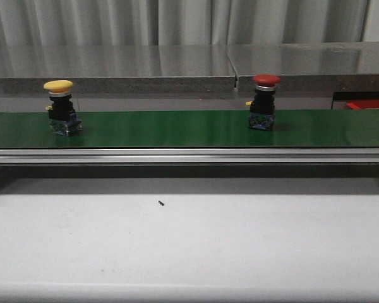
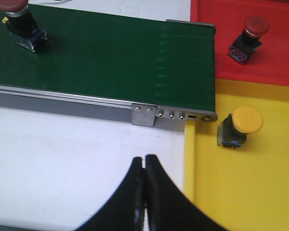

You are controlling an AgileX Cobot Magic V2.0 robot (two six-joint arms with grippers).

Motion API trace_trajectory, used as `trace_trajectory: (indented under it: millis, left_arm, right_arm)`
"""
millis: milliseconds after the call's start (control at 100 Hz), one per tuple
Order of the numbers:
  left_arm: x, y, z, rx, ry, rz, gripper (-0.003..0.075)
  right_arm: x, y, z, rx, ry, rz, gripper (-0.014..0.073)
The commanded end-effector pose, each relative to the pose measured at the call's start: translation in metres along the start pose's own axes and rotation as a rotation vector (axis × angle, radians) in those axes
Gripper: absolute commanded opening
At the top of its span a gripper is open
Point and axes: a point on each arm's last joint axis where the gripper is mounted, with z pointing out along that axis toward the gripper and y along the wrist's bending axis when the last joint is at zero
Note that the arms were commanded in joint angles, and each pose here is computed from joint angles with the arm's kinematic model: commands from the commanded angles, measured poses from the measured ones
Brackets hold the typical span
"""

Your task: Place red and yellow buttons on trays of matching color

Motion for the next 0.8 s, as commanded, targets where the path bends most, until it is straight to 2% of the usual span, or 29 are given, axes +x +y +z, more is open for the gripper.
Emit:
trace_trajectory:
  millis: [0,80,130,200,280,470,790]
  left_arm:
    - [-0.013,0.001,-0.003,-0.016,-0.085,-0.014,-0.0019]
    - [-0.013,0.001,-0.003,-0.017,-0.086,-0.015,-0.0019]
    - [-0.013,0.001,-0.003,-0.017,-0.086,-0.015,-0.0019]
    - [-0.013,0.001,-0.003,-0.017,-0.086,-0.015,-0.0019]
    - [-0.013,0.001,-0.003,-0.017,-0.086,-0.015,-0.0019]
    - [-0.013,0.001,-0.003,-0.017,-0.086,-0.015,-0.0019]
    - [-0.013,0.001,-0.003,-0.017,-0.086,-0.015,-0.0019]
  right_arm:
    - [-0.01,0.0,-0.006,0.005,-0.067,0.0,0.0108]
    - [-0.01,0.0,-0.006,0.002,-0.067,0.004,0.0332]
    - [-0.01,0.0,-0.006,-0.005,-0.069,0.013,0.051]
    - [-0.011,0.002,-0.006,-0.02,-0.073,0.032,0.0673]
    - [-0.011,0.002,-0.006,-0.026,-0.074,0.039,0.0635]
    - [-0.028,0.0,0.008,-0.041,-0.047,0.059,0.0634]
    - [-0.085,0.008,0.077,-0.123,0.062,-0.002,0.0634]
